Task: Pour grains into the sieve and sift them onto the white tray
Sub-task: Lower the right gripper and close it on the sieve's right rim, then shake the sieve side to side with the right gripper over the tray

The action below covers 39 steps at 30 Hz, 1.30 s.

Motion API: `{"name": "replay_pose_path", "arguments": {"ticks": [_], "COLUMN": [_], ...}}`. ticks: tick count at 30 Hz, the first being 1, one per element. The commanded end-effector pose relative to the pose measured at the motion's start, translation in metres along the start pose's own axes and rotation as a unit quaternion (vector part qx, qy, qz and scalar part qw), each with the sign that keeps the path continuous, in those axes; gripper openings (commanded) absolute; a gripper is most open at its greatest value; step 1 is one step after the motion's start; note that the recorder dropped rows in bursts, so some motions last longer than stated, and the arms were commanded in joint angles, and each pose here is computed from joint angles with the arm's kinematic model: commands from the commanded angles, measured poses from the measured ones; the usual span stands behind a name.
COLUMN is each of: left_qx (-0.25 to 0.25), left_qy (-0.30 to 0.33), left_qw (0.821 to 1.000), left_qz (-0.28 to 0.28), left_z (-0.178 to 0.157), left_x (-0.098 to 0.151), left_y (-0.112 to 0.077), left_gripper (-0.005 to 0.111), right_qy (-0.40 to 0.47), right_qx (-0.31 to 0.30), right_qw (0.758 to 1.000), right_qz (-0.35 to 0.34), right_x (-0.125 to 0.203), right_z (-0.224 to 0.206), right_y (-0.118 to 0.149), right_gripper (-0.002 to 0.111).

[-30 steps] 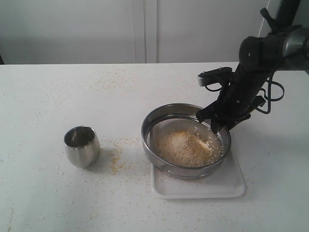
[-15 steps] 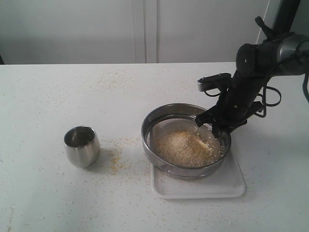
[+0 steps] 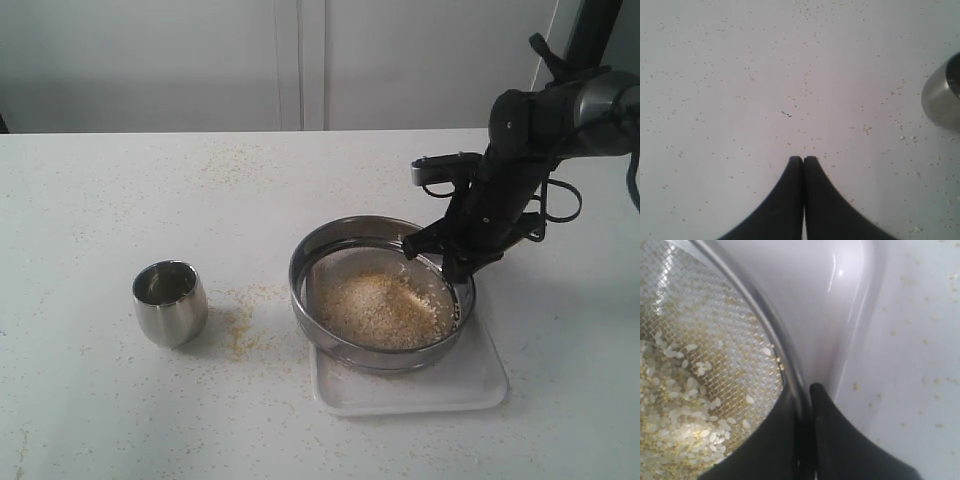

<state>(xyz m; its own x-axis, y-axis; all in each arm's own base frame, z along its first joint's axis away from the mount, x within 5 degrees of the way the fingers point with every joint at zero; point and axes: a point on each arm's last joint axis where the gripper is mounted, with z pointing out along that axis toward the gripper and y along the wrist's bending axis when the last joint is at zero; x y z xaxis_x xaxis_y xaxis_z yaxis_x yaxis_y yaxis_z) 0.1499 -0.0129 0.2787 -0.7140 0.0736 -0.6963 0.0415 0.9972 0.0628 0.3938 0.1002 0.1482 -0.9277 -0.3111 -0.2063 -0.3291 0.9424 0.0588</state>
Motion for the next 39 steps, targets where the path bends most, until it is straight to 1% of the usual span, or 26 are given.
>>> {"name": "replay_pose_path", "arguments": {"ticks": [1, 6, 10, 13, 16, 18, 19, 21, 23, 24, 25, 27, 29, 30, 32, 33, 34, 35, 36, 38, 39], "left_qx": [0.000, 0.000, 0.000, 0.000, 0.000, 0.000, 0.000, 0.000, 0.000, 0.000, 0.000, 0.000, 0.000, 0.000, 0.000, 0.000, 0.000, 0.000, 0.000, 0.000, 0.000], "left_qy": [0.002, 0.002, 0.002, 0.002, 0.002, 0.002, 0.002, 0.002, 0.002, 0.002, 0.002, 0.002, 0.002, 0.002, 0.002, 0.002, 0.002, 0.002, 0.002, 0.002, 0.002], "left_qw": [1.000, 1.000, 1.000, 1.000, 1.000, 1.000, 1.000, 1.000, 1.000, 1.000, 1.000, 1.000, 1.000, 1.000, 1.000, 1.000, 1.000, 1.000, 1.000, 1.000, 1.000], "left_qz": [-0.005, -0.005, -0.005, -0.005, -0.005, -0.005, -0.005, -0.005, -0.005, -0.005, -0.005, -0.005, -0.005, -0.005, -0.005, -0.005, -0.005, -0.005, -0.005, -0.005, -0.005], "left_z": [0.000, 0.000, 0.000, 0.000, 0.000, 0.000, 0.000, 0.000, 0.000, 0.000, 0.000, 0.000, 0.000, 0.000, 0.000, 0.000, 0.000, 0.000, 0.000, 0.000, 0.000], "left_x": [0.003, 0.003, 0.003, 0.003, 0.003, 0.003, 0.003, 0.003, 0.003, 0.003, 0.003, 0.003, 0.003, 0.003, 0.003, 0.003, 0.003, 0.003, 0.003, 0.003, 0.003], "left_y": [0.000, 0.000, 0.000, 0.000, 0.000, 0.000, 0.000, 0.000, 0.000, 0.000, 0.000, 0.000, 0.000, 0.000, 0.000, 0.000, 0.000, 0.000, 0.000, 0.000, 0.000], "left_gripper": [0.000, 0.000, 0.000, 0.000, 0.000, 0.000, 0.000, 0.000, 0.000, 0.000, 0.000, 0.000, 0.000, 0.000, 0.000, 0.000, 0.000, 0.000, 0.000, 0.000, 0.000], "right_qy": [0.010, 0.008, 0.006, 0.016, -0.008, -0.017, -0.021, -0.034, -0.028, -0.029, -0.031, -0.049, -0.055, -0.053, -0.033, -0.027, -0.025, -0.032, -0.044, -0.059, -0.061], "right_qx": [0.006, 0.001, -0.001, -0.016, -0.058, -0.056, -0.057, -0.058, -0.059, -0.055, -0.043, -0.033, -0.051, -0.065, -0.081, -0.074, -0.060, -0.044, -0.033, -0.038, -0.044], "right_qw": [1.000, 1.000, 1.000, 1.000, 0.998, 0.997, 0.997, 0.997, 0.998, 0.998, 0.998, 0.997, 0.993, 0.993, 0.996, 0.997, 0.997, 0.999, 0.997, 0.990, 0.989], "right_qz": [-0.009, -0.009, -0.012, -0.020, 0.028, 0.049, 0.053, 0.048, 0.005, -0.013, -0.014, 0.047, 0.088, 0.080, 0.007, -0.022, -0.028, -0.001, 0.049, 0.126, 0.126], "right_x": [0.002, 0.003, 0.005, 0.006, 0.005, 0.007, 0.007, 0.009, 0.014, 0.014, 0.014, 0.012, 0.011, 0.012, 0.014, 0.015, 0.015, 0.014, 0.013, 0.010, 0.010], "right_z": [-0.004, -0.015, -0.034, -0.047, -0.058, -0.064, -0.067, -0.071, -0.070, -0.070, -0.070, -0.071, -0.072, -0.072, -0.071, -0.071, -0.070, -0.070, -0.071, -0.071, -0.072], "right_y": [-0.001, 0.000, 0.002, 0.002, -0.015, -0.029, -0.030, -0.025, -0.016, -0.016, -0.020, -0.032, -0.032, -0.029, -0.016, -0.015, -0.018, -0.023, -0.030, -0.034, -0.033], "right_gripper": [0.000, 0.000, 0.000, 0.000, 0.000, 0.000, 0.000, 0.000, 0.000, 0.000, 0.000, 0.000, 0.000, 0.000, 0.000, 0.000, 0.000, 0.000, 0.000, 0.000, 0.000]}}
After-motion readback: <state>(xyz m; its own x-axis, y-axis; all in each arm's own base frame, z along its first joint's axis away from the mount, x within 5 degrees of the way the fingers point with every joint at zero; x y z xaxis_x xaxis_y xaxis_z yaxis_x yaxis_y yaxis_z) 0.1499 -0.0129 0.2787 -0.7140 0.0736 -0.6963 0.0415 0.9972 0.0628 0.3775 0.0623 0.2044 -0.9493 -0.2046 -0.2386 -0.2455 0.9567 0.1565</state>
